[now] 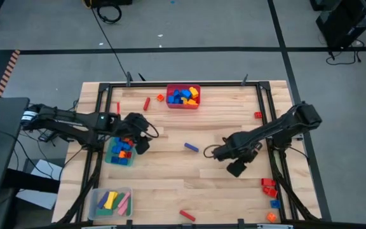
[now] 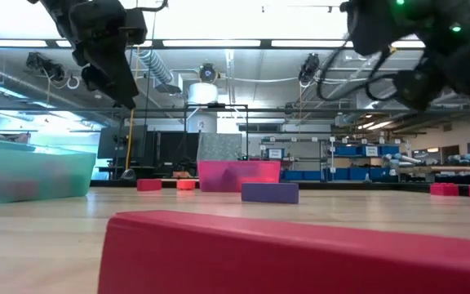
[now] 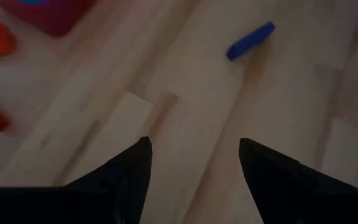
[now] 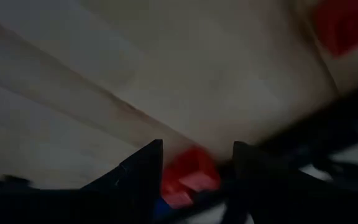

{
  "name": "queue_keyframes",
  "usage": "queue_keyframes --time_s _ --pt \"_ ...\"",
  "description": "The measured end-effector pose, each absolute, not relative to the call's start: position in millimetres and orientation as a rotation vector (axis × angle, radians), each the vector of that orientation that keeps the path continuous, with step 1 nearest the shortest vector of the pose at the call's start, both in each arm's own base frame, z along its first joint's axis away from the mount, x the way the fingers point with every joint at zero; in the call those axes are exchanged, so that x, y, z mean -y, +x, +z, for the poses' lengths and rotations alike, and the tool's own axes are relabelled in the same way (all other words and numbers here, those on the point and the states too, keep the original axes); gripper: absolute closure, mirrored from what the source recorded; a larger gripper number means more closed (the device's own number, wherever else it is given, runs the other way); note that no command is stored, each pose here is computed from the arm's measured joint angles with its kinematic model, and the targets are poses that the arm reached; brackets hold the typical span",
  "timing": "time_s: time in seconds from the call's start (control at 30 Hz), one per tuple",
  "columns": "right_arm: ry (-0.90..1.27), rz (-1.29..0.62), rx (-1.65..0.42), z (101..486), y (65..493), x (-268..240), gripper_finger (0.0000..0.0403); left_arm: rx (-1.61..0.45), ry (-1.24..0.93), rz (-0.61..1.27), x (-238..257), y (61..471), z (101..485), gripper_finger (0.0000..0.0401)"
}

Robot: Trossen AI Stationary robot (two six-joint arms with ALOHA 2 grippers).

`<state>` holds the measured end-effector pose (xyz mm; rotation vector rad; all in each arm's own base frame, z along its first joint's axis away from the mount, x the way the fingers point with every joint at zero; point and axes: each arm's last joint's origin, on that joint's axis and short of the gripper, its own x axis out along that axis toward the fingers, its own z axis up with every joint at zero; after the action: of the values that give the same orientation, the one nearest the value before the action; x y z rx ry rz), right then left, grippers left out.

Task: Sort blocks by size
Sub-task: Put the red 1 studded building block into the red bin

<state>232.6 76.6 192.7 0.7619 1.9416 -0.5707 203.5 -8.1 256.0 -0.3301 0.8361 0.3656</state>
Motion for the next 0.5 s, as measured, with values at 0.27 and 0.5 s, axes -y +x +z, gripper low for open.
queue_keyframes --time_s 0.27,0.5 --pt "0.694 -0.559 -2.105 176 226 -103 0.0170 -0.851 -0.365 0.349 10 214 249 0.0153" --pt "0.572 -0.467 -2.198 164 213 -126 0.0126 -0.824 -0.374 0.343 10 216 251 0.0153"
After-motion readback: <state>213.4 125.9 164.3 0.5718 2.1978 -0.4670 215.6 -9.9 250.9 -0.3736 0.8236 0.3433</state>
